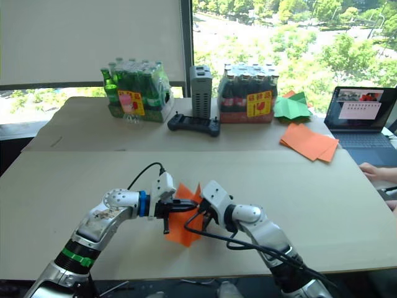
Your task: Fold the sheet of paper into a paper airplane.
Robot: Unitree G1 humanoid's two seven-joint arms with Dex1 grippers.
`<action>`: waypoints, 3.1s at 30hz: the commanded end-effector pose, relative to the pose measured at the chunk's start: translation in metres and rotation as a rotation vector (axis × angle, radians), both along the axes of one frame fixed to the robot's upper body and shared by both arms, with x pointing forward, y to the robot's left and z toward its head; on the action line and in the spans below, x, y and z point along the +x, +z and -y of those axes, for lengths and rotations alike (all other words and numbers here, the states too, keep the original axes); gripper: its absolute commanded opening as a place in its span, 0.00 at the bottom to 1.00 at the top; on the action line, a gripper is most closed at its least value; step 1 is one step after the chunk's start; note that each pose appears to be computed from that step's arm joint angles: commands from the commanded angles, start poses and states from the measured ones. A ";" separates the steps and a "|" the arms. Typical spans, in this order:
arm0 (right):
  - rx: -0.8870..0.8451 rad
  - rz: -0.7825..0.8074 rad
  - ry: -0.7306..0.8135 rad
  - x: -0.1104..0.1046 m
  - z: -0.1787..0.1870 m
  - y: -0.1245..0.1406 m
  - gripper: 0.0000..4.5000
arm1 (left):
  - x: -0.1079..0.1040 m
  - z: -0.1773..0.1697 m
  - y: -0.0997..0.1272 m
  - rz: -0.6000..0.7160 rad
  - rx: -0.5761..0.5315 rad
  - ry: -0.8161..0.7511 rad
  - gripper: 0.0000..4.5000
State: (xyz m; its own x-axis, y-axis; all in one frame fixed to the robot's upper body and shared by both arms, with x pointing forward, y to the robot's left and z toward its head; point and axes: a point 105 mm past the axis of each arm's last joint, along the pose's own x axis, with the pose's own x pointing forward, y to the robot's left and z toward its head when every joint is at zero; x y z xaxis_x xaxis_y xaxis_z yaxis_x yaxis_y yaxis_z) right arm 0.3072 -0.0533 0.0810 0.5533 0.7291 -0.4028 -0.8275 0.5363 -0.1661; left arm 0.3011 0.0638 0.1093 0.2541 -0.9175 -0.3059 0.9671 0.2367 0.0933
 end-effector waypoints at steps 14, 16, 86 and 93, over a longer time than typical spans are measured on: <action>0.019 0.084 -0.186 0.010 0.056 0.037 0.02 | 0.000 0.015 -0.002 0.036 0.029 -0.085 0.00; 0.084 0.157 -0.201 0.014 0.058 0.063 0.02 | 0.000 0.014 -0.003 0.037 0.036 -0.087 0.00; 0.066 0.109 -0.369 -0.019 0.064 0.011 0.50 | -0.003 -0.025 -0.053 -0.001 0.183 0.027 0.00; 0.131 0.110 -0.426 -0.019 0.063 0.013 0.50 | -0.001 -0.024 -0.051 0.003 0.184 0.022 0.00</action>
